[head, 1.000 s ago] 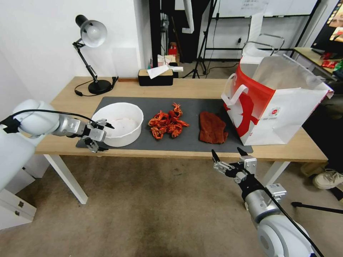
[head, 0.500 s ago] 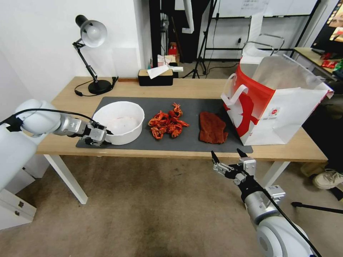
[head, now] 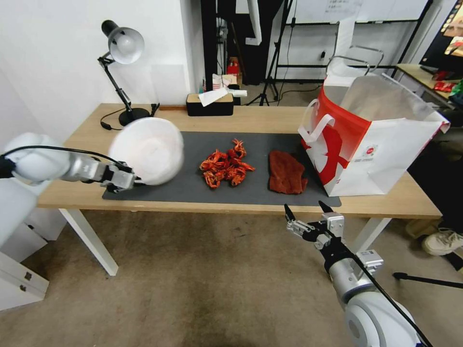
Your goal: Sweep shrimp from table into container with towel, then put container into takeout bag.
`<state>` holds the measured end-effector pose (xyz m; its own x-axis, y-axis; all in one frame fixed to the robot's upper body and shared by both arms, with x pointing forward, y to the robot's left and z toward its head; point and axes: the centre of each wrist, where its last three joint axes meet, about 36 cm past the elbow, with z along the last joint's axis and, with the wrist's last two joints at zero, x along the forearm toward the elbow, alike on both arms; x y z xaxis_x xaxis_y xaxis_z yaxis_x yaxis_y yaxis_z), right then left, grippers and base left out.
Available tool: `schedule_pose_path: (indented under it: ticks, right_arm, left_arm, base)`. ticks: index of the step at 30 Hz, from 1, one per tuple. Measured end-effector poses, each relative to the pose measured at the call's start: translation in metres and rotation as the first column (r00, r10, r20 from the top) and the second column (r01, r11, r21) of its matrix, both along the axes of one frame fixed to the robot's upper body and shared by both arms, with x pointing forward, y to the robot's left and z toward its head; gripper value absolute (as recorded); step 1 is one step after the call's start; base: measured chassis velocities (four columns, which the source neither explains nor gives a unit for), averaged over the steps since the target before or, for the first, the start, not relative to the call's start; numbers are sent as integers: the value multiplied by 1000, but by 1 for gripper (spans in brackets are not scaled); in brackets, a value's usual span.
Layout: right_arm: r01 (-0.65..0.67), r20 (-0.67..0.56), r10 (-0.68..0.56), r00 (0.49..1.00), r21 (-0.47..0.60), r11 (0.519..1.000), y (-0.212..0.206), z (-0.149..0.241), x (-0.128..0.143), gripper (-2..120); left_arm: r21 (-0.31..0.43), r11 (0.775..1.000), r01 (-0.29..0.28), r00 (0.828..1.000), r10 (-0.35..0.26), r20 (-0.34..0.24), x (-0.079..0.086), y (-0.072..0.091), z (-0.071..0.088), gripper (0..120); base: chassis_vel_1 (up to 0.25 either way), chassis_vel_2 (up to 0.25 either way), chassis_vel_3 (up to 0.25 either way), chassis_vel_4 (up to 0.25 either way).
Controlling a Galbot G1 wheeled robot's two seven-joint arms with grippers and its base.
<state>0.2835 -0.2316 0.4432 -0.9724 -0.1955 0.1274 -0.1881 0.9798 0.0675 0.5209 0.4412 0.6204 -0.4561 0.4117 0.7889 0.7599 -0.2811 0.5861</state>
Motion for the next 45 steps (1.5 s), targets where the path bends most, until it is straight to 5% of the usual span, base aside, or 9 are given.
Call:
schedule_pose_path:
  ticks: [7, 9, 13, 15, 19, 21, 28, 37, 45]
  right_arm:
    - [0, -1, 0, 1000, -5, 1000, 2, -1, -1, 100]
    - [4, 0, -4, 1000, -12, 1000, 0, 0, -3, 100]
    - [7, 1, -7, 1000, -14, 1000, -2, 1, -4, 100]
    - [11, 3, -11, 1000, -16, 1000, -3, 2, -6, 100]
    - [14, 4, -14, 1000, -17, 1000, -4, 3, -7, 100]
    - [15, 6, -15, 1000, -18, 1000, -5, 4, -8, 100]
    - [16, 7, -16, 1000, -17, 1000, -4, 5, -9, 100]
    - [13, 12, -13, 1000, -13, 1000, -3, 7, -10, 100]
    - [2, 12, -2, 1000, 9, 1000, -3, 11, -11, 100]
  left_arm:
    - [61, 959, 276, 959, -279, 57, -25, -5, 13, 0]
    - [96, 901, 422, 902, -428, 49, -38, -27, 18, 0]
    - [134, 843, 521, 848, -530, 33, -53, -52, 20, 0]
    - [203, 769, 606, 786, -618, -6, -74, -82, 19, 0]
    - [256, 708, 658, 740, -671, -48, -89, -101, 15, 0]
    - [303, 638, 708, 690, -717, -100, -106, -120, 0, 0]
    - [293, 554, 779, 622, -742, -251, -134, -135, -76, 0]
    - [213, 615, 760, 646, -676, -355, -119, -121, -154, 0]
    - [191, 782, 594, 791, -524, -315, -44, -78, -200, 0]
  base:
    - [0, 0, 0, 0]
    - [0, 0, 0, 0]
    - [0, 0, 0, 0]
    - [0, 0, 0, 0]
    - [0, 0, 0, 0]
    - [0, 0, 0, 0]
    - [0, 0, 0, 0]
    - [0, 0, 0, 0]
    - [0, 0, 0, 0]
